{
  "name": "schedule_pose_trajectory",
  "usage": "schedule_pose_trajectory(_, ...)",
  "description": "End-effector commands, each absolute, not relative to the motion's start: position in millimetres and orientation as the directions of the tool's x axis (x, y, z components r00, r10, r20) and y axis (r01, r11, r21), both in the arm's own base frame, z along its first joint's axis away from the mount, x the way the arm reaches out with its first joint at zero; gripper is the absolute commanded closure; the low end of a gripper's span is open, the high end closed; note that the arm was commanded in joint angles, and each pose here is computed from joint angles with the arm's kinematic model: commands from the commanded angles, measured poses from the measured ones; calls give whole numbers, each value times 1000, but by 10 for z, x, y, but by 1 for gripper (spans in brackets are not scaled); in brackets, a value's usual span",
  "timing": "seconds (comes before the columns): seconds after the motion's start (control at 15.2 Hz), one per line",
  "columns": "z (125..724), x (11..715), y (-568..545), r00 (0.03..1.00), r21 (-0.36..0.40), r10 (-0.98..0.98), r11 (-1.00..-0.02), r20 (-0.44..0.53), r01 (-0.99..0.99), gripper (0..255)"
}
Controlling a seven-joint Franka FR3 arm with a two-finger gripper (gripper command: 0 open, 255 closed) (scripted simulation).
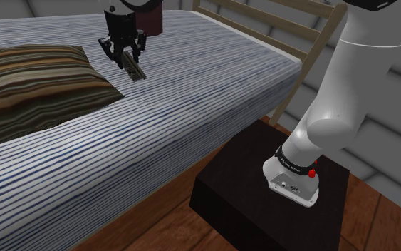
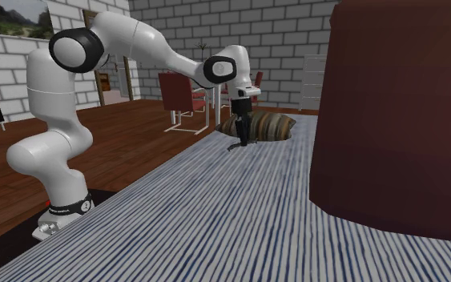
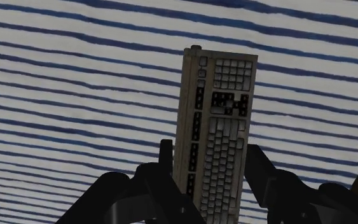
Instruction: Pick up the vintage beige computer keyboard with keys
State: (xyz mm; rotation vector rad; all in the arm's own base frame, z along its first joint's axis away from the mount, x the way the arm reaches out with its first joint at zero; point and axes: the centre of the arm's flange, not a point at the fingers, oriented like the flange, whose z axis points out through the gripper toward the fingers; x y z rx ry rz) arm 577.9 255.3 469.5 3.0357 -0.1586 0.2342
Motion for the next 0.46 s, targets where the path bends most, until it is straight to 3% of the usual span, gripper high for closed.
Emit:
schedule_pose_trajectory(0.0, 4802, 5786, 2561, 983, 84, -96, -990, 157, -111, 255)
schedule_pose_trajectory(0.4, 5021, 5786, 2561, 983, 84, -96, -990, 157, -111, 255)
